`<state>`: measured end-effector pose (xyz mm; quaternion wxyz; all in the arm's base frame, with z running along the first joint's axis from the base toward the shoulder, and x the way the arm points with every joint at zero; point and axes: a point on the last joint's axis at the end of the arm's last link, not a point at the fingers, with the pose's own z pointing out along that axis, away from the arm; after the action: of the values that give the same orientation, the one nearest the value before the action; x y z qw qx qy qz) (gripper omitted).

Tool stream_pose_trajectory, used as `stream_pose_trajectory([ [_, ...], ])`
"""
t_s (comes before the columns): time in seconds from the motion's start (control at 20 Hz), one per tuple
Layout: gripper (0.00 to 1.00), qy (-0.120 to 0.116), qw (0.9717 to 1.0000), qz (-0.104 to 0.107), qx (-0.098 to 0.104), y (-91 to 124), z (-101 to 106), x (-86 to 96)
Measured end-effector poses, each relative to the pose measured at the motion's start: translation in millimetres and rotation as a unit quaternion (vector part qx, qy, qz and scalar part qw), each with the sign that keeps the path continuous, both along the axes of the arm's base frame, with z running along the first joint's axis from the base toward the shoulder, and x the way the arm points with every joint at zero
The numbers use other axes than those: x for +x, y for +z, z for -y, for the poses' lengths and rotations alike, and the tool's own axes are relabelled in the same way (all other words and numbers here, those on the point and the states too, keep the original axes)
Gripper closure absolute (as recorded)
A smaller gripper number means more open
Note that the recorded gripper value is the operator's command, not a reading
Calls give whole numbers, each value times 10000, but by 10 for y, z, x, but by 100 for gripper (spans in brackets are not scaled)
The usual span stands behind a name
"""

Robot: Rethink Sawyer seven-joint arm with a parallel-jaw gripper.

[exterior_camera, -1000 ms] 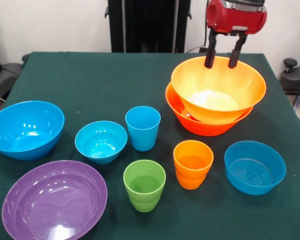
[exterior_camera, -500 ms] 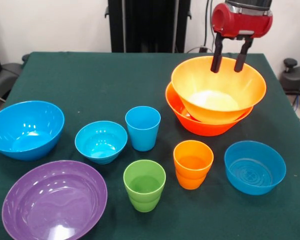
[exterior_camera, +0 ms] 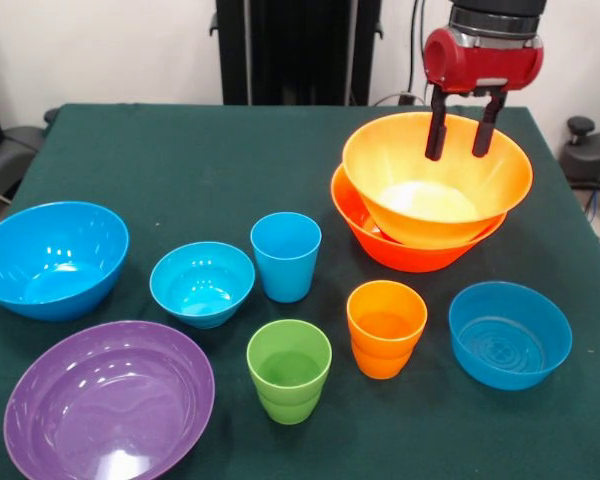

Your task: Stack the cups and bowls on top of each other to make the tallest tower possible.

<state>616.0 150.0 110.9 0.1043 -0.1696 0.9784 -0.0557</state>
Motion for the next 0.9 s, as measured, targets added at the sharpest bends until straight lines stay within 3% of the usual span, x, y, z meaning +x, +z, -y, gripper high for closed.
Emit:
stream_pose_trajectory([
  [0.9,0,-117,9995,-139,242,-245,36,-62],
])
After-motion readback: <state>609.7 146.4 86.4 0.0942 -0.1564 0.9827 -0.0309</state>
